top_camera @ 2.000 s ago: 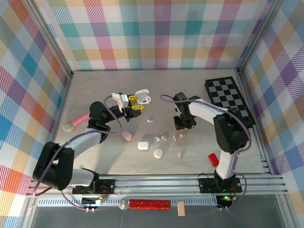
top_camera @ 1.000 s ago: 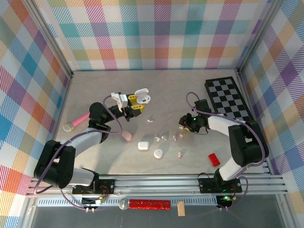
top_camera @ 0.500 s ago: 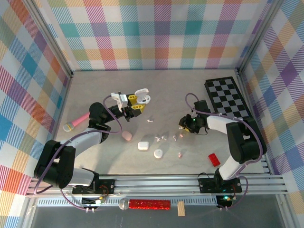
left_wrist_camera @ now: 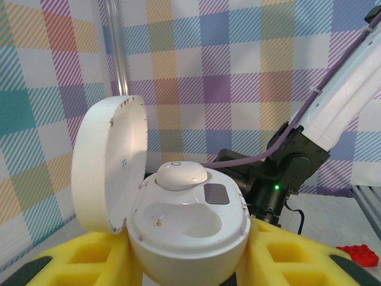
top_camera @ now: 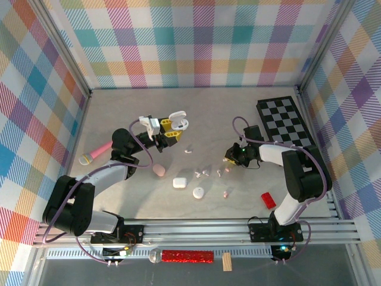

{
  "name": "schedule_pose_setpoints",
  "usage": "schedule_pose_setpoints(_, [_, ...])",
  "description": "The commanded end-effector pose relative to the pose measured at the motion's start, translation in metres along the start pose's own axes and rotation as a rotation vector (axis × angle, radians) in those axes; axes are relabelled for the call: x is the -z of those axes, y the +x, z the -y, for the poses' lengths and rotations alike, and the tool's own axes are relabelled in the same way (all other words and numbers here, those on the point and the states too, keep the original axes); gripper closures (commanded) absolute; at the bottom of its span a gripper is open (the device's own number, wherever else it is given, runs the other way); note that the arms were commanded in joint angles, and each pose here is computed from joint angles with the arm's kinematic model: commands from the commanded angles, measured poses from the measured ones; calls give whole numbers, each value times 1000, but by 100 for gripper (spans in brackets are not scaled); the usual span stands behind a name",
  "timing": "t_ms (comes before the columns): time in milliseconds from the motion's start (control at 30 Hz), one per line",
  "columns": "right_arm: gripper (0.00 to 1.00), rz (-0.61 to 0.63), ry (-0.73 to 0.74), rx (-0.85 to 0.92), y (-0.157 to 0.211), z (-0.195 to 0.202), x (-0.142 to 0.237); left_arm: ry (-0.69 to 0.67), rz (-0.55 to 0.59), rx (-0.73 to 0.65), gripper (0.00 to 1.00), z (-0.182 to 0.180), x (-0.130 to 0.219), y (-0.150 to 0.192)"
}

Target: Insert wireless bluetooth earbuds into charging case

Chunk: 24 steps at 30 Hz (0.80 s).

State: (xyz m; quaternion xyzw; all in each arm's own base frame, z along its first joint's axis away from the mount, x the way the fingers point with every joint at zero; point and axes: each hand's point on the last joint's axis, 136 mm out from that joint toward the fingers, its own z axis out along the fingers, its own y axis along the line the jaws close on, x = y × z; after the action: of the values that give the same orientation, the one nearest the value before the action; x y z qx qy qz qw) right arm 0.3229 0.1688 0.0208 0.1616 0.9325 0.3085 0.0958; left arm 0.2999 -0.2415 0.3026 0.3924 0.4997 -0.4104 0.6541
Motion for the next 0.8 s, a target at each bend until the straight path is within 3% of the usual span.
schedule_pose_setpoints(0, [82, -30, 31, 7, 4, 8, -8, 21, 30, -34, 62, 2, 2, -7])
schedule_pose_setpoints(200, [75, -51, 48, 3, 3, 12, -18, 18, 33, -42, 62, 0, 1, -6])
schedule_pose_setpoints(400, [81, -62, 67, 14, 4, 14, -17, 9, 4, -61, 62, 1, -2, -2])
schedule_pose_setpoints(567, [83, -13, 74, 42, -1, 8, -1, 13, -100, -114, 61, 8, -12, 17])
schedule_pose_setpoints(767, [83, 48, 69, 86, -3, -8, 32, -9, -88, -131, 62, 7, -23, 24])
